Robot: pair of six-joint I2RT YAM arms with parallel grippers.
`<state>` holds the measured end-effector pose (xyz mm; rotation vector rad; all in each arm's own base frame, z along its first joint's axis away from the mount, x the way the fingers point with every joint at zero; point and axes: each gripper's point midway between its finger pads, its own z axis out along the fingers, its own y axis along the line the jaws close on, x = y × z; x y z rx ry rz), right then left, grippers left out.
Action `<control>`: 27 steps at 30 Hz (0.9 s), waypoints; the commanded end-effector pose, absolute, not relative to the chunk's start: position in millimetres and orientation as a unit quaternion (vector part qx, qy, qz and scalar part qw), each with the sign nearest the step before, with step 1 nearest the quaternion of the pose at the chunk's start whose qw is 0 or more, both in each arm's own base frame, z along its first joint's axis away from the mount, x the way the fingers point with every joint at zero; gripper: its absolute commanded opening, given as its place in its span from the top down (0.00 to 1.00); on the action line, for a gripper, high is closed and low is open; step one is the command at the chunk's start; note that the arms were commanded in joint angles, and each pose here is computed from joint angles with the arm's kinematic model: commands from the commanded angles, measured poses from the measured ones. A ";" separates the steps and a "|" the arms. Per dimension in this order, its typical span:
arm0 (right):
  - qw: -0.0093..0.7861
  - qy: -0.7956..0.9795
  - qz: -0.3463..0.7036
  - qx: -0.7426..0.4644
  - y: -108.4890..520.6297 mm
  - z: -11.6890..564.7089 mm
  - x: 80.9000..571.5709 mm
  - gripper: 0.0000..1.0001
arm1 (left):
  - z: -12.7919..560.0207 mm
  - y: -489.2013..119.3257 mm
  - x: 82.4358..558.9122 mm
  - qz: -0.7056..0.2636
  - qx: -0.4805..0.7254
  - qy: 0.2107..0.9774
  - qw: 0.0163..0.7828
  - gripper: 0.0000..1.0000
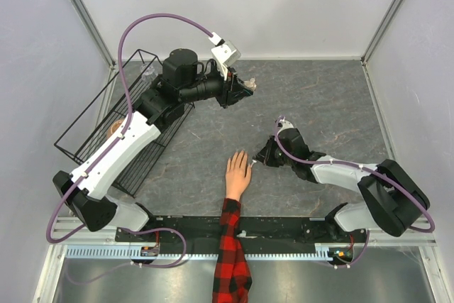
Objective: Paint the nails
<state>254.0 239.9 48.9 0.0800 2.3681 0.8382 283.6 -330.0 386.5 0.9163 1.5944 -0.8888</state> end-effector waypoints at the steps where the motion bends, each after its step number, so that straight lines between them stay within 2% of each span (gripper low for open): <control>1: 0.318 0.886 0.335 0.033 247.4 53.7 260.9 1.00 | 419.3 -325.0 279.8 -0.372 0.387 0.630 0.561 0.98; 27: 0.321 0.883 0.340 0.025 257.9 55.6 273.2 1.00 | 417.6 -323.5 287.3 -0.367 0.383 0.635 0.561 0.98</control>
